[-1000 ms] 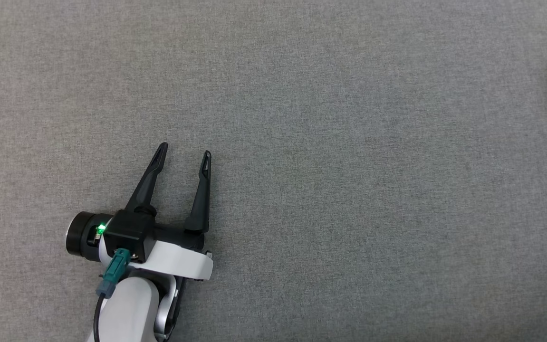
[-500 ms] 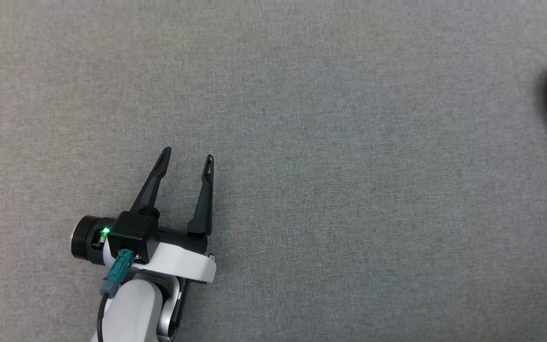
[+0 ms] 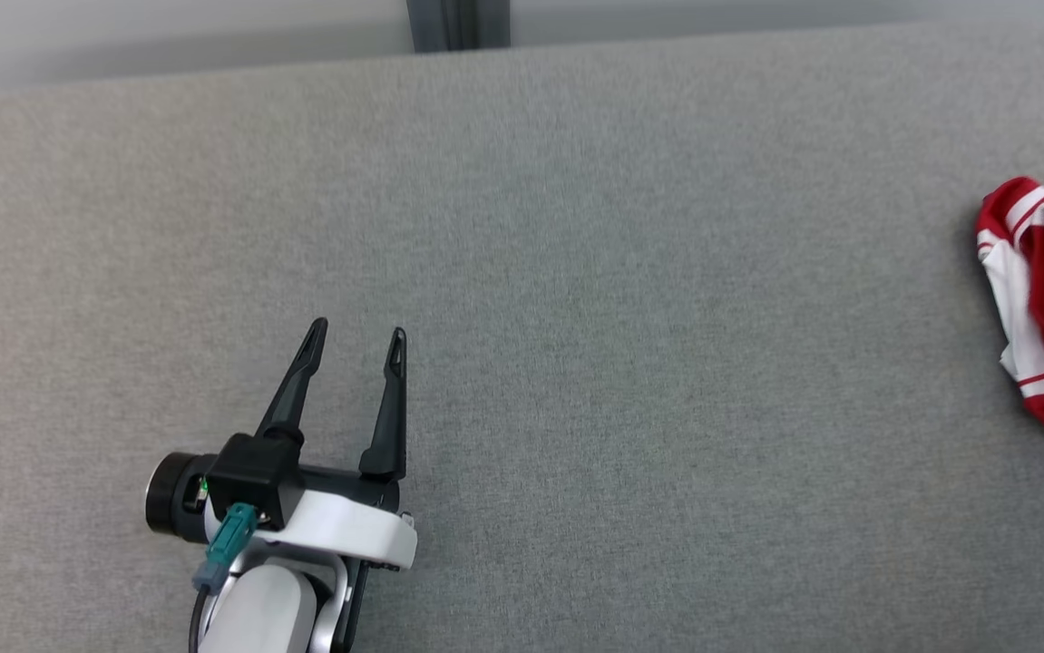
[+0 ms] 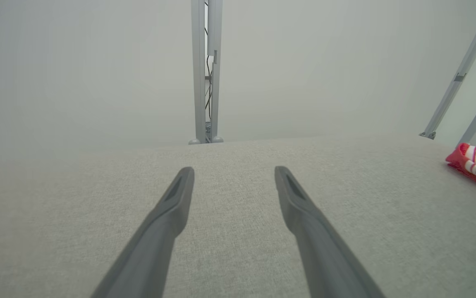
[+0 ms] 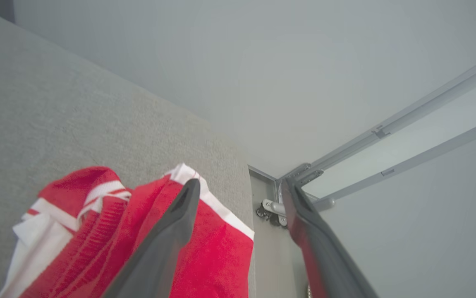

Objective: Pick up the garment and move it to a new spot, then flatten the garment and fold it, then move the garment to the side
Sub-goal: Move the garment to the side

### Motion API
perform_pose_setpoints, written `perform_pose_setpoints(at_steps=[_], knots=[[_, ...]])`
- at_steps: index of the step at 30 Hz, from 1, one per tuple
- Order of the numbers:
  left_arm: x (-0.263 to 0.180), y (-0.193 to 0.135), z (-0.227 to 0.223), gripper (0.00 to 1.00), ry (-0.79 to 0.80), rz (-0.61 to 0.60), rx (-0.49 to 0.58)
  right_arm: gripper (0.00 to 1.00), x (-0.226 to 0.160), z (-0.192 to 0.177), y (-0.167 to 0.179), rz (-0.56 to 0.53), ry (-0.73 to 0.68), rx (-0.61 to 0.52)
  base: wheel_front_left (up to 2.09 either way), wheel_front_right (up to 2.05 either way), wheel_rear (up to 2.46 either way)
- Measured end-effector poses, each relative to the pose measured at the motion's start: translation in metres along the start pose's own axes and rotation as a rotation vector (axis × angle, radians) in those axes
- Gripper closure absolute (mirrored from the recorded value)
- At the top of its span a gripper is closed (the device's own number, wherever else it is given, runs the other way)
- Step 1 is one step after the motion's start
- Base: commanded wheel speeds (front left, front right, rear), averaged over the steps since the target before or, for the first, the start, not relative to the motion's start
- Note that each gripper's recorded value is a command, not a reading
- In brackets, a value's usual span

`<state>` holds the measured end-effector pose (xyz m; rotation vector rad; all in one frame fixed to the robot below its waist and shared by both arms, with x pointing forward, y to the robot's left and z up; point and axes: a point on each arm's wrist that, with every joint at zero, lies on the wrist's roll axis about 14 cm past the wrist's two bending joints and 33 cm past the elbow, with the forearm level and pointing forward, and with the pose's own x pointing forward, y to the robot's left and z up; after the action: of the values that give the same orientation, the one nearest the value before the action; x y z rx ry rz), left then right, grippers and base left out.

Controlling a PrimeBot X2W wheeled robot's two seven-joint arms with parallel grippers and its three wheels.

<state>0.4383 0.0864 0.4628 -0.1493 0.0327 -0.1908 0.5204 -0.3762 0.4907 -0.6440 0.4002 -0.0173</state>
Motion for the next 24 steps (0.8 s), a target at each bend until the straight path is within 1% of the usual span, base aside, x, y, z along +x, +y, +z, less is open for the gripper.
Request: perform_pose_setpoints(at_steps=[3, 7, 9, 12, 19, 21, 24], knots=[[-0.008, 0.0, 0.014, 0.0, -0.031, 0.013, 0.002, 0.0, -0.007, 0.046, 0.013, 0.019, -0.159, 0.085, 0.0, 0.0, 0.0], [-0.02, 0.005, 0.033, 0.0, -0.078, 0.038, 0.012, 0.0, -0.029, 0.095, 0.026, 0.042, -0.342, 0.221, 0.0, 0.0, 0.0], [-0.026, 0.007, 0.043, 0.0, -0.103, 0.049, 0.019, 0.0, -0.045, 0.119, 0.024, 0.037, -0.438, 0.314, 0.0, 0.0, 0.0], [-0.034, 0.012, 0.059, 0.0, -0.149, 0.071, 0.027, 0.0, -0.075, 0.154, 0.013, 0.009, -0.594, 0.418, 0.0, 0.0, 0.0], [-0.053, 0.021, 0.088, 0.0, -0.23, 0.11, 0.037, 0.0, -0.142, 0.178, 0.043, 0.005, -0.802, 0.58, 0.0, 0.0, 0.0], [-0.056, 0.023, 0.093, 0.0, -0.247, 0.116, 0.037, 0.0, -0.156, 0.179, 0.05, -0.001, -0.837, 0.648, 0.0, 0.0, 0.0], [-0.062, 0.026, 0.096, 0.0, -0.256, 0.13, 0.031, 0.0, -0.172, 0.175, 0.064, -0.002, -0.857, 0.714, 0.0, 0.0, 0.0]])
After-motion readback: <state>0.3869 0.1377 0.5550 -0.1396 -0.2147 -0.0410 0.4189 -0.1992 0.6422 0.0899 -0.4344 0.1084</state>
